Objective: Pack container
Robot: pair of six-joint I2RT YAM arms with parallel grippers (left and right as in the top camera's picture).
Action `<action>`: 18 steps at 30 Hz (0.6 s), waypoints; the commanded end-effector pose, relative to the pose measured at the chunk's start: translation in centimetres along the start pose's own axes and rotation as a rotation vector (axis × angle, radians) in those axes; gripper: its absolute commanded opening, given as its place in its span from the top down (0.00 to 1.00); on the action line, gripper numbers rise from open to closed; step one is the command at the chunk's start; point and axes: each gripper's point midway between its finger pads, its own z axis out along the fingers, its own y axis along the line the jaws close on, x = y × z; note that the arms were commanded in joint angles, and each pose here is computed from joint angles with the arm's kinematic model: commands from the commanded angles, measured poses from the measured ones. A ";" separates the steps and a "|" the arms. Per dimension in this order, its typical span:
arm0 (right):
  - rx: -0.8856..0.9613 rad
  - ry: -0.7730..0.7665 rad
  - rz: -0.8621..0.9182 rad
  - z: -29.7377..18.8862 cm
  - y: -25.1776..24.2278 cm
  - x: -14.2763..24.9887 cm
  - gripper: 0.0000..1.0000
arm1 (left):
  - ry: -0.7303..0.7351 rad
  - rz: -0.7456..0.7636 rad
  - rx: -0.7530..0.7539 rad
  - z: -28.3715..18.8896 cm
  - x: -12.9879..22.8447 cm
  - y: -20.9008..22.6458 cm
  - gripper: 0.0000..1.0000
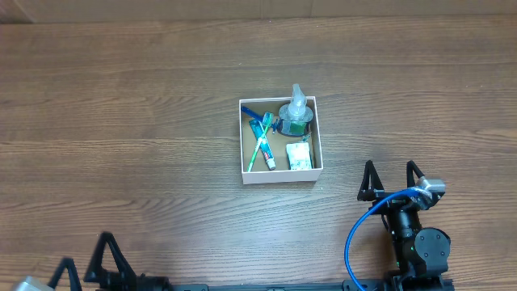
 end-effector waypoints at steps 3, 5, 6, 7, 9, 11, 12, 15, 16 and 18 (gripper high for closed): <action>-0.004 -0.007 -0.003 0.0 0.0 0.1 0.00 | 0.000 0.024 -0.031 -1.6 1.9 2.6 0.00; -0.004 -0.007 -0.003 0.0 0.0 0.1 0.00 | 0.003 0.025 -0.034 -1.6 2.4 2.9 0.00; -0.004 -0.007 -0.003 0.0 0.0 0.1 0.00 | 0.014 0.028 -0.043 -1.6 2.7 3.2 0.00; -0.004 -0.007 -0.003 0.0 0.0 0.1 0.00 | 0.019 0.030 -0.047 -1.5 2.8 3.3 0.00; -0.004 -0.007 -0.003 0.0 0.0 0.1 0.00 | 0.031 0.033 -0.057 -1.3 3.1 3.5 0.00; -0.004 -0.007 -0.003 0.0 0.0 0.1 0.00 | 0.036 0.035 -0.062 -1.1 3.3 3.6 0.00; -0.004 -0.007 -0.003 0.0 0.0 0.1 0.00 | 0.034 0.035 -0.065 -0.8 3.3 3.6 0.00; -0.004 -0.007 -0.003 0.0 0.0 0.1 0.00 | -0.006 0.029 -0.069 0.8 2.8 3.3 0.00; -0.004 -0.007 -0.003 0.0 0.0 0.1 0.00 | -0.024 0.025 -0.065 1.5 2.5 3.1 0.00; -0.004 -0.007 -0.003 0.0 0.0 0.1 0.00 | -0.059 0.015 -0.042 3.9 2.4 2.4 0.00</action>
